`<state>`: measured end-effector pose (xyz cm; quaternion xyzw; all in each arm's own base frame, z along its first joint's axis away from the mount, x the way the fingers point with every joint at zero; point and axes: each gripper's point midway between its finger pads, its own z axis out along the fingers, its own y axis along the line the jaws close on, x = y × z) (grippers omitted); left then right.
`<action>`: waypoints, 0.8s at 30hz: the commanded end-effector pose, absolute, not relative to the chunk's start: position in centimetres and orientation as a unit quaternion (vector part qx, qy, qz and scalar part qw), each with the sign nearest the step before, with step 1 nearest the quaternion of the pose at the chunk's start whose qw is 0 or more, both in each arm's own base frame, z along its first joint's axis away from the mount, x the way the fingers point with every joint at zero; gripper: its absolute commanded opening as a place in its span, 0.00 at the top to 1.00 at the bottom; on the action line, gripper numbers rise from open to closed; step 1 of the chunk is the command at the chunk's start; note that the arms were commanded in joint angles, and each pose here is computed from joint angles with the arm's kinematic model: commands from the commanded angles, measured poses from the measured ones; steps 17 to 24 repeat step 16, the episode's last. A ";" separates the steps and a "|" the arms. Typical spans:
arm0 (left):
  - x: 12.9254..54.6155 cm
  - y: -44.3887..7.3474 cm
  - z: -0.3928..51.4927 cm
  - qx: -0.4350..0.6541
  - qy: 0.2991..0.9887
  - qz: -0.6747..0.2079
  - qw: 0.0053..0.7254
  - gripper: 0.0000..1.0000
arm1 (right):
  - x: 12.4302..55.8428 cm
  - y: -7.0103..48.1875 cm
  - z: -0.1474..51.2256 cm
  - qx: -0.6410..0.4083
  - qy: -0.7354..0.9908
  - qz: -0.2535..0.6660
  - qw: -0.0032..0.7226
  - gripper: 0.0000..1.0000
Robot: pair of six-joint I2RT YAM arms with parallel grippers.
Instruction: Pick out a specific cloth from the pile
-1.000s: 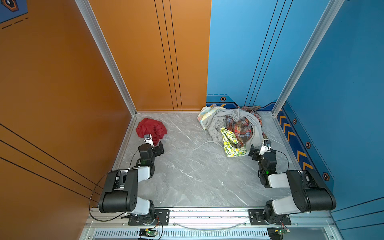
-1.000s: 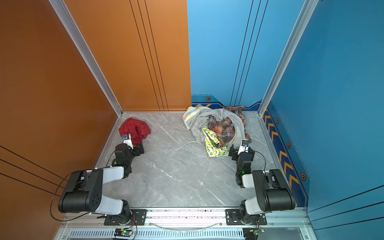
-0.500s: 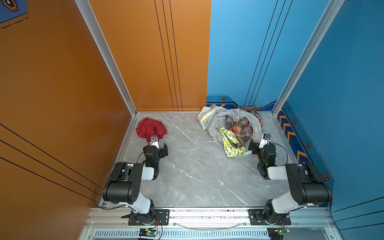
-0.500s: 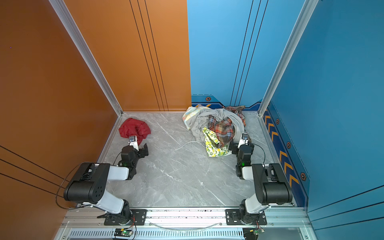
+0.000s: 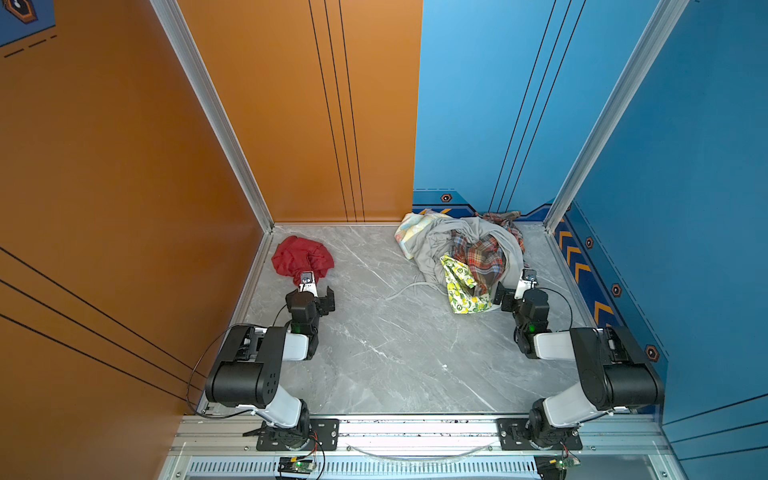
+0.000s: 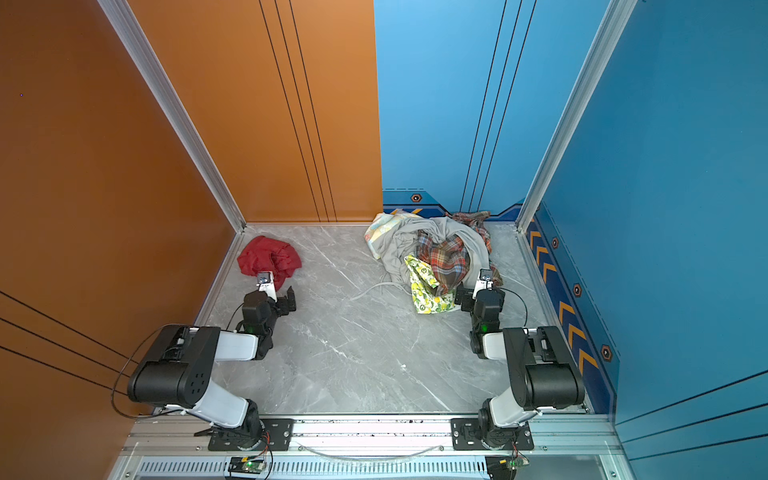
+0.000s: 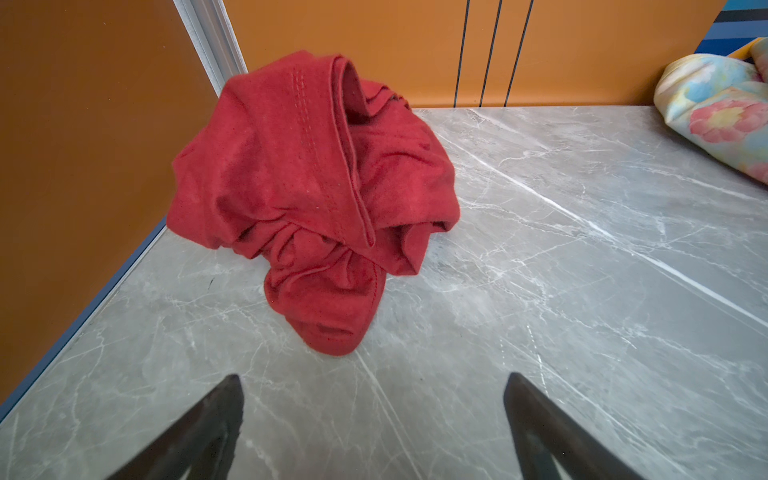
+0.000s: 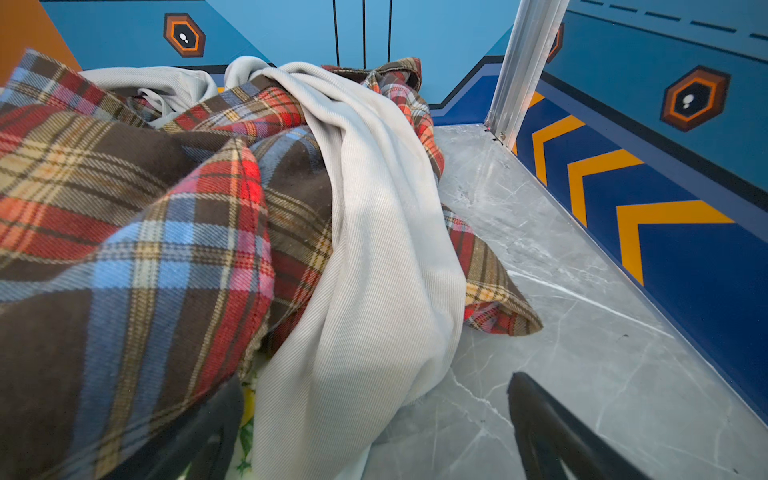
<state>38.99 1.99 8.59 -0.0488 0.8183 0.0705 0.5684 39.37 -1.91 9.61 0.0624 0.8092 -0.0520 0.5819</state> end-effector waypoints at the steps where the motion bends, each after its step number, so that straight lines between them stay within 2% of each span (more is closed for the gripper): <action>1: 39.3 2.0 9.2 -0.046 0.812 0.080 0.576 0.02 | 39.4 -1.7 9.2 0.060 0.814 -0.045 0.576 0.00; 24: 39.4 2.0 9.2 -0.046 0.812 0.080 0.576 0.02 | 39.4 -1.6 9.3 0.059 0.814 -0.045 0.576 0.00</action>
